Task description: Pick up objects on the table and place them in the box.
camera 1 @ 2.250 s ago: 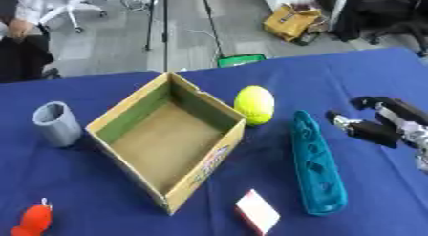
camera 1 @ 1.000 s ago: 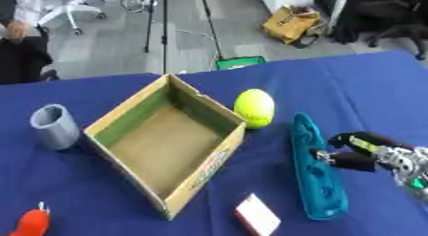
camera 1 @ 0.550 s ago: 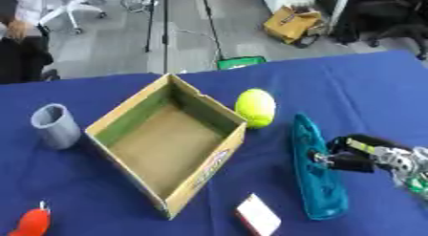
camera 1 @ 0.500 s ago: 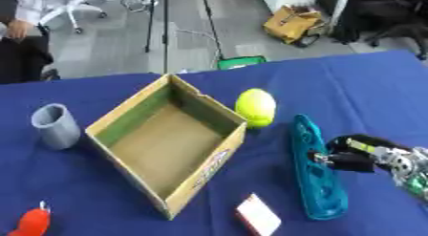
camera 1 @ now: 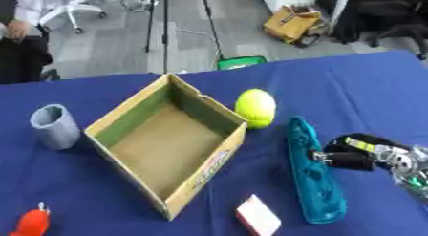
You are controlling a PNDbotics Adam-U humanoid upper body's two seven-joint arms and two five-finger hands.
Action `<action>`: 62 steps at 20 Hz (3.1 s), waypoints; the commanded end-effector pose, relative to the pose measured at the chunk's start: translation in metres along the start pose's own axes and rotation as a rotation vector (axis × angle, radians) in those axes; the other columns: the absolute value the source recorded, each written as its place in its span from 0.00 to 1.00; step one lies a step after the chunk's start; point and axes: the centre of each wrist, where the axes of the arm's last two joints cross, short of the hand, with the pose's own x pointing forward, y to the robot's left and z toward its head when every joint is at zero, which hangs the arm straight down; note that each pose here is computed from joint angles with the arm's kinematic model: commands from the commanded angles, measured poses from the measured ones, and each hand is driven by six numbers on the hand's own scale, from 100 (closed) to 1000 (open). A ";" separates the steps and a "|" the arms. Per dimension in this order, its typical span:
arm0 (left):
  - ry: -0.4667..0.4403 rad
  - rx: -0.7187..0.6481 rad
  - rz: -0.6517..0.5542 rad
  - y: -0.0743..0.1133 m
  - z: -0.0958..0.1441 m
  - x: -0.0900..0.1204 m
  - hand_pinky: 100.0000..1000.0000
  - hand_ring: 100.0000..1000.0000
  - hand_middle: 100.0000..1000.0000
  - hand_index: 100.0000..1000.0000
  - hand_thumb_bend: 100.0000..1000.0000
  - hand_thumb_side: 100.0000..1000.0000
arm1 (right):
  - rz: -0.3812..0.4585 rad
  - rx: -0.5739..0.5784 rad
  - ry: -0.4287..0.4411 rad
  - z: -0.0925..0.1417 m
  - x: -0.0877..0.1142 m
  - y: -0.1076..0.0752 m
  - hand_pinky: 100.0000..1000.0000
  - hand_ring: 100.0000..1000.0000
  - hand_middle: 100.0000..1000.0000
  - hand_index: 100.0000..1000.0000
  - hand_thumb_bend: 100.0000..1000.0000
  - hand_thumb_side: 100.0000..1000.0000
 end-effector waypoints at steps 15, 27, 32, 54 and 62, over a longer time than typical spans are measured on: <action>-0.029 0.021 0.019 -0.001 -0.008 0.005 0.89 0.96 0.98 0.99 0.00 1.00 | 0.079 0.034 0.049 -0.013 -0.007 -0.007 0.89 0.93 0.71 0.83 0.30 0.84; -0.025 0.032 0.019 -0.001 -0.008 0.005 0.89 0.96 0.98 0.98 0.00 1.00 | 0.096 -0.009 0.052 -0.015 -0.005 -0.012 0.88 0.89 0.49 0.71 0.22 0.72; -0.025 0.036 0.018 -0.001 -0.009 0.005 0.89 0.96 0.98 0.98 0.00 1.00 | 0.097 -0.026 0.062 -0.015 -0.006 -0.014 0.87 0.86 0.45 0.67 0.17 0.66; -0.018 0.047 0.016 -0.001 -0.009 0.005 0.89 0.96 0.97 0.97 0.00 1.00 | 0.105 -0.090 0.077 -0.012 -0.003 -0.019 0.84 0.78 0.29 0.46 0.12 0.48; -0.015 0.053 0.016 -0.001 -0.009 0.005 0.88 0.95 0.97 0.97 0.00 1.00 | 0.109 -0.135 0.064 -0.008 0.003 -0.023 0.82 0.72 0.23 0.39 0.05 0.38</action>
